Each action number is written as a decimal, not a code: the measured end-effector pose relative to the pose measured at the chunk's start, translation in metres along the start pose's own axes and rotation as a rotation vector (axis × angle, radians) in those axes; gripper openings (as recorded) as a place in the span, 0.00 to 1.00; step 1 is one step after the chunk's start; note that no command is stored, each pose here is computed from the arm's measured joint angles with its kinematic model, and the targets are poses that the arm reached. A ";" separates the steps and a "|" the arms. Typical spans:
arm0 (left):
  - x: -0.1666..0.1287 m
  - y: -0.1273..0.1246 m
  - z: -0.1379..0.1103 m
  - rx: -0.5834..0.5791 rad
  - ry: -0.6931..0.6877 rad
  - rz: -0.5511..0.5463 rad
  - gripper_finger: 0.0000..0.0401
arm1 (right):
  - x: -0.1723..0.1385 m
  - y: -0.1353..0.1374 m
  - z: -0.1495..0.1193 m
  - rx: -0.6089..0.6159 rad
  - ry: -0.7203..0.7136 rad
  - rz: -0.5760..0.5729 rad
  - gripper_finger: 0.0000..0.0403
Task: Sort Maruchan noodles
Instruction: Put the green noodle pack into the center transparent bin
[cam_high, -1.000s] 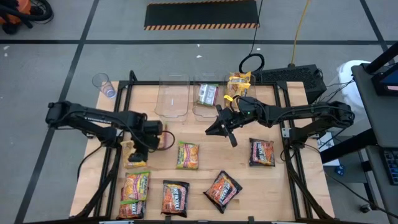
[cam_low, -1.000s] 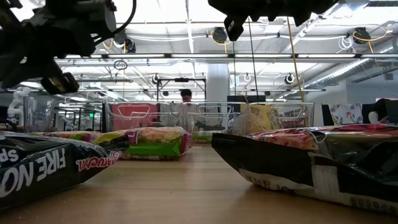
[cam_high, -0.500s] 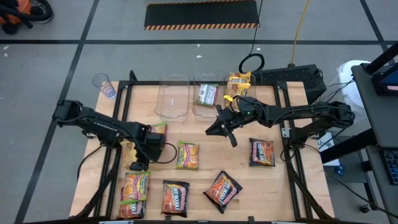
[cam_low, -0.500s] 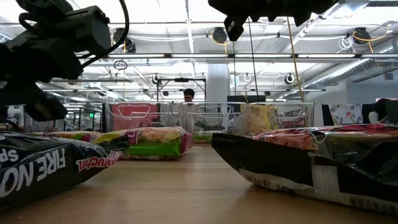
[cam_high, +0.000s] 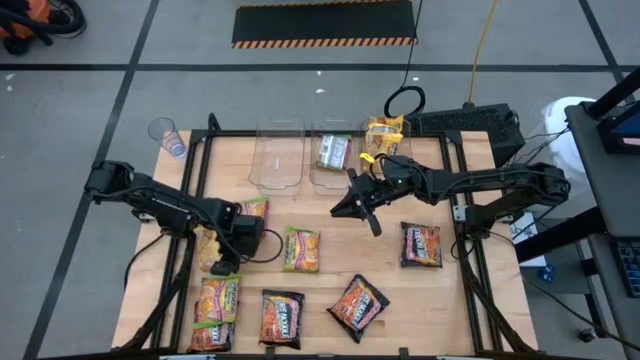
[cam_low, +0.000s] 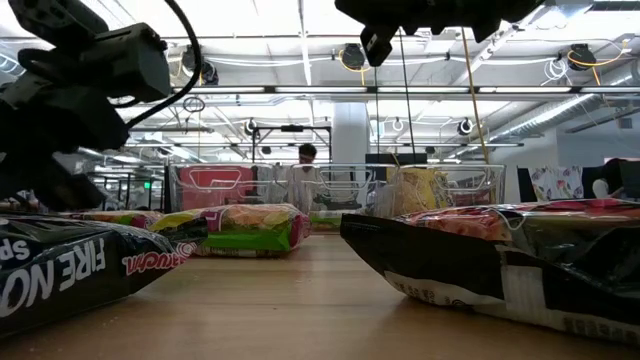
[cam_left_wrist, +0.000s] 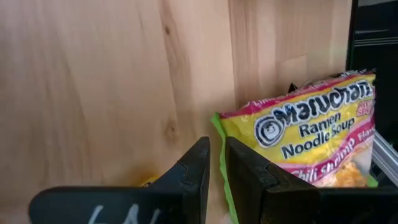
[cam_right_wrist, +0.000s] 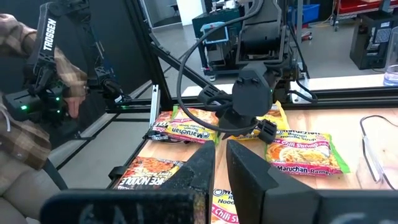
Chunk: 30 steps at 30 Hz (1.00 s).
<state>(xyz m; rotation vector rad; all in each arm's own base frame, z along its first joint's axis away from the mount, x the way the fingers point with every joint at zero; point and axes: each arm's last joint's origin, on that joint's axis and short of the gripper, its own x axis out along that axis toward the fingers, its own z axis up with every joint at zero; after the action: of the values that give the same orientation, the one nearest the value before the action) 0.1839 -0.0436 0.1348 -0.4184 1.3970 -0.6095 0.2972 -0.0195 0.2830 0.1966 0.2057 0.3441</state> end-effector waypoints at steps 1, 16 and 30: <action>0.000 0.000 0.000 0.000 -0.001 -0.001 0.14 | 0.000 0.000 0.000 -0.002 0.000 0.000 0.09; -0.047 -0.005 0.056 0.209 -0.282 0.319 0.14 | -0.035 0.001 0.020 -0.162 -0.037 -0.325 0.09; -0.172 0.036 0.140 0.178 -0.582 0.859 0.14 | -0.055 0.012 0.026 -0.151 -0.026 -0.347 0.09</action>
<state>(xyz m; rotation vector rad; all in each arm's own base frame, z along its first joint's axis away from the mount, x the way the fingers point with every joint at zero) 0.3171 0.0800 0.2671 0.1618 0.8278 0.1041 0.2491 -0.0314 0.3195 0.0142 0.1834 0.0115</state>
